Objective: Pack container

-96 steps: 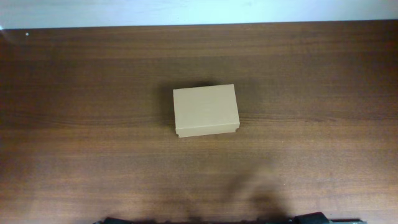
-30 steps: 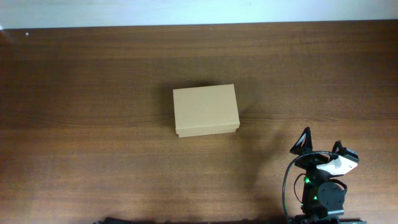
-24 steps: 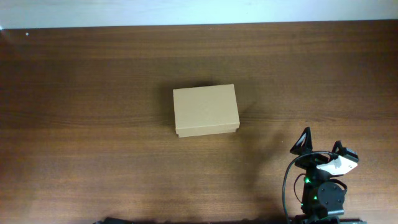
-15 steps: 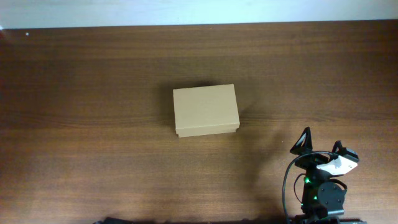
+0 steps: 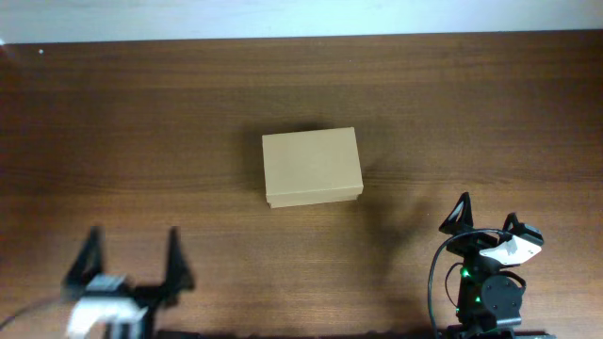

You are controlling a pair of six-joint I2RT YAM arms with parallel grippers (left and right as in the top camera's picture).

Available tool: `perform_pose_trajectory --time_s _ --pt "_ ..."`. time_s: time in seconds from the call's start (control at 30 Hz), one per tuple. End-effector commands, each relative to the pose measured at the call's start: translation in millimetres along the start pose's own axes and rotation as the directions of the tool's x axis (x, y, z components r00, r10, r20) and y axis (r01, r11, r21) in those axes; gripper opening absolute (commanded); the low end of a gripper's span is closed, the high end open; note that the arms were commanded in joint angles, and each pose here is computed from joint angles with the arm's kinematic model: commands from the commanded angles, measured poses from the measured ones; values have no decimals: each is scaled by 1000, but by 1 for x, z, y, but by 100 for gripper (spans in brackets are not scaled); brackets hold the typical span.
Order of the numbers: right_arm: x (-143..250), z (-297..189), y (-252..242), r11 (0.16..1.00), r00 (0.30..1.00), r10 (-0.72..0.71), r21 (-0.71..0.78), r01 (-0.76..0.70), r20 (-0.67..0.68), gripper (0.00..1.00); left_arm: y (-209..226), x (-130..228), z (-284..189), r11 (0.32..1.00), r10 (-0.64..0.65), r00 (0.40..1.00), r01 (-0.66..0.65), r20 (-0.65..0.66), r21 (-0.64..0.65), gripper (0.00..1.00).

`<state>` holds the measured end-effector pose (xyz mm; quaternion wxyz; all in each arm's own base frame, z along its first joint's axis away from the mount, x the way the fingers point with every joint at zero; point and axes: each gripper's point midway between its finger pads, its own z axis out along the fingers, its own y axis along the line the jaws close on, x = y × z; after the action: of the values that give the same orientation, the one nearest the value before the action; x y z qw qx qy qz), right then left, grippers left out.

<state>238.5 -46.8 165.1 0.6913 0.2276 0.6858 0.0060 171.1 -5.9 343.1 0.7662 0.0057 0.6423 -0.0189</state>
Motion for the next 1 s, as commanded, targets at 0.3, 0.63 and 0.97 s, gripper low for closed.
perform_pose_trajectory --time_s 0.3,0.63,0.97 --pt "2 0 -2 1000 1000 0 4 0 -4 99 -11 115 43 998 11 998 -7 -68 60 99" --pt "2 0 -2 1000 1000 1 4 -1 -4 99 7 144 46 1000 18 994 -19 -106 -14 100" --pt "2 0 -2 1000 1000 1 4 -1 -4 99 4 175 45 1000 12 984 -10 -177 10 100"
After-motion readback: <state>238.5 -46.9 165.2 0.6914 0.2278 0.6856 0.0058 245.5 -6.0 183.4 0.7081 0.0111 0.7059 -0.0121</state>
